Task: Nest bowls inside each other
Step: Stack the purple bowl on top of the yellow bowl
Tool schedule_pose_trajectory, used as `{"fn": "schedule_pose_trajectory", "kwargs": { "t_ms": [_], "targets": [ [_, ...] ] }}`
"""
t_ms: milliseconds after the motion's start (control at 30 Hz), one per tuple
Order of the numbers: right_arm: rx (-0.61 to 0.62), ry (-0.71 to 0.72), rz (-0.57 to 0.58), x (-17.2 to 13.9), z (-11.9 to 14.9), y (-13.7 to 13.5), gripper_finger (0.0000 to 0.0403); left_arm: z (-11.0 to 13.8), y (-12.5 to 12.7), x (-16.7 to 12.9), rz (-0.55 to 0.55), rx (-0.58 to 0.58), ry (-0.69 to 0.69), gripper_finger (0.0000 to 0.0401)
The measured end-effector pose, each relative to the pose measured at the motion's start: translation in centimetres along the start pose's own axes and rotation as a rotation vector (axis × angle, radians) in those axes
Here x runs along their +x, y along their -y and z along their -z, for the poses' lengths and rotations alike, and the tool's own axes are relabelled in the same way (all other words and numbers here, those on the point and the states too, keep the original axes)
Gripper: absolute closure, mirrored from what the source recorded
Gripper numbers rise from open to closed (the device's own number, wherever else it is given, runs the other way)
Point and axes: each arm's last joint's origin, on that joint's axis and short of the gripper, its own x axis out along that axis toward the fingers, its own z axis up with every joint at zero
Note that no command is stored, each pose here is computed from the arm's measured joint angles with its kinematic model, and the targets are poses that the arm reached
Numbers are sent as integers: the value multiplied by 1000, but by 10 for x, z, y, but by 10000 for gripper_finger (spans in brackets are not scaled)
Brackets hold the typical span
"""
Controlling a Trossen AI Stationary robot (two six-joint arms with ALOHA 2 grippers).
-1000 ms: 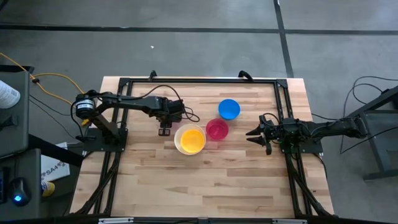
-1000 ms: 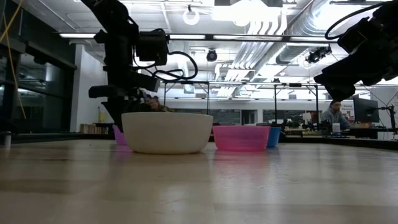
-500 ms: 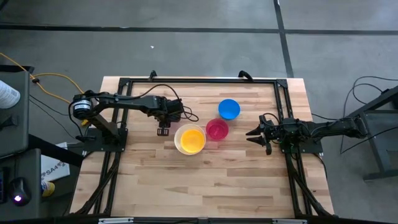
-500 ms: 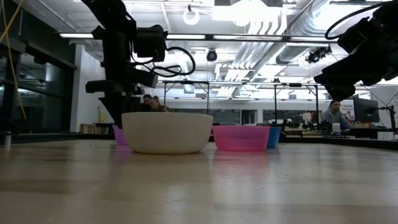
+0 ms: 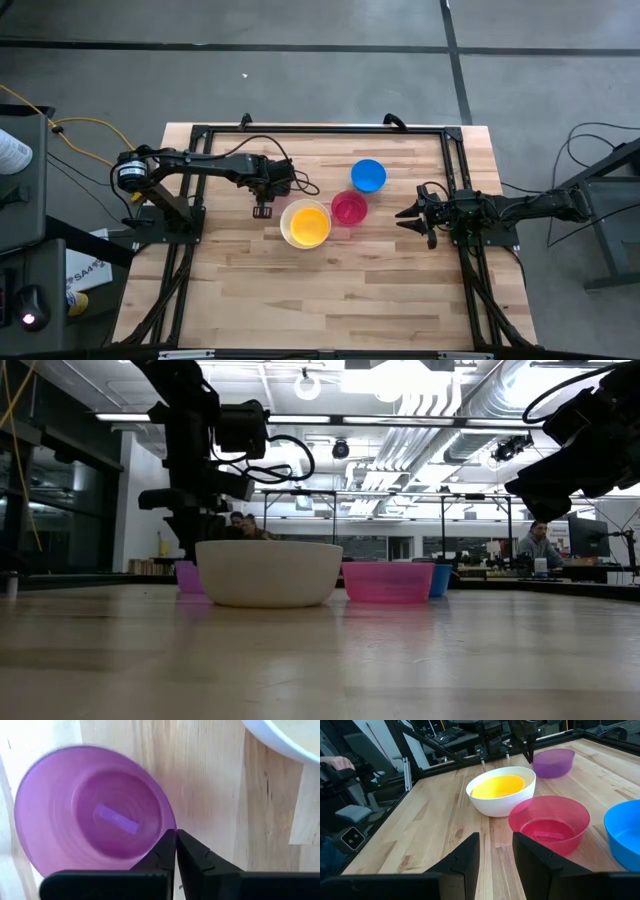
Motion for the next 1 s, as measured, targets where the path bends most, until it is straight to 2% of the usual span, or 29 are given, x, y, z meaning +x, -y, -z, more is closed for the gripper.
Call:
{"fn": "schedule_pose_trajectory", "kwargs": {
  "t_ms": [367, 600, 1000],
  "targets": [
    [0, 0, 0, 0, 0, 0, 293, 0, 0, 0, 1, 0, 0, 398],
    [0, 0, 0, 0, 0, 0, 293, 0, 2, 0, 60, 0, 19, 398],
    [0, 0, 0, 0, 0, 0, 293, -1, 2, 0, 61, 0, 20, 397]
  ]
}}
